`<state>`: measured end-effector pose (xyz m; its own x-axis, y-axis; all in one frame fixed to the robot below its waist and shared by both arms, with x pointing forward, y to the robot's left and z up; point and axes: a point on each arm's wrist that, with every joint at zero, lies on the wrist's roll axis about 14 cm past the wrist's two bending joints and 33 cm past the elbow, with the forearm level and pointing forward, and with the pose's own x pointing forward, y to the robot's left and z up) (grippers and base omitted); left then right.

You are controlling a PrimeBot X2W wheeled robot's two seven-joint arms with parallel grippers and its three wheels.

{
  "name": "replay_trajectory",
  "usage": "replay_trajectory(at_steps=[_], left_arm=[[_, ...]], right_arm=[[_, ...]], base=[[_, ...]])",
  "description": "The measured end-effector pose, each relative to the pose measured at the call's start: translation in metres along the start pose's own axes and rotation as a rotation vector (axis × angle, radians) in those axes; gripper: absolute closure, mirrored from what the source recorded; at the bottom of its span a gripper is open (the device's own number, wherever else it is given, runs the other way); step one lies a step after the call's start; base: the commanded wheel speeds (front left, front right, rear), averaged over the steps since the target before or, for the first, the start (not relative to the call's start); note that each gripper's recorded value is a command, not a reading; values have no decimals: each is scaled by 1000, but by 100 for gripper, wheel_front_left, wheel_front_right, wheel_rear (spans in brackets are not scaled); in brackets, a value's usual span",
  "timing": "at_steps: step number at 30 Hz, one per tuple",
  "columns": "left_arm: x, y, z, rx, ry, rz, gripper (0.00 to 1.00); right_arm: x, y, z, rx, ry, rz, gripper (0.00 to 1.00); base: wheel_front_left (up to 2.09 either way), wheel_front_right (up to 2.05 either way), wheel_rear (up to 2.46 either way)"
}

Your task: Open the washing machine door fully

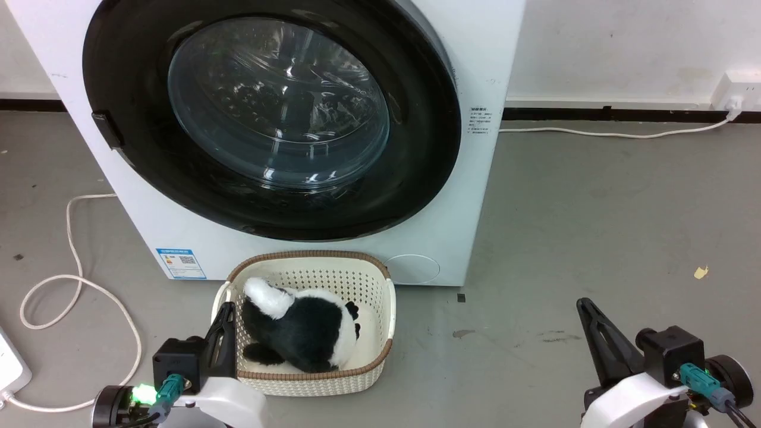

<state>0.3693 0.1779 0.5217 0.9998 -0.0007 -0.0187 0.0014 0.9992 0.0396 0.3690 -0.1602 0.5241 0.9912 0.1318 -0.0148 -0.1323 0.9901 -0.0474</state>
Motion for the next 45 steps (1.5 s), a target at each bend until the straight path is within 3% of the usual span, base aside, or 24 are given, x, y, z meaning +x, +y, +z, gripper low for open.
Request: replay_trajectory(at_steps=[11,12,37,45], left_arm=[[0,0,0,0,0,0,100],[0,0,0,-1,0,0,0],[0,-3,-2,-21,-12,-3,0],[6,3,-9,-38,-6,25,0]], right_arm=[[0,0,0,0,0,0,100],[0,0,0,0,0,0,0],[5,3,1,-7,-25,19,0],[27,1,7,-51,-52,64,0]], base=[[0,0,0],[0,0,0],[0,0,0],[0,0,0]])
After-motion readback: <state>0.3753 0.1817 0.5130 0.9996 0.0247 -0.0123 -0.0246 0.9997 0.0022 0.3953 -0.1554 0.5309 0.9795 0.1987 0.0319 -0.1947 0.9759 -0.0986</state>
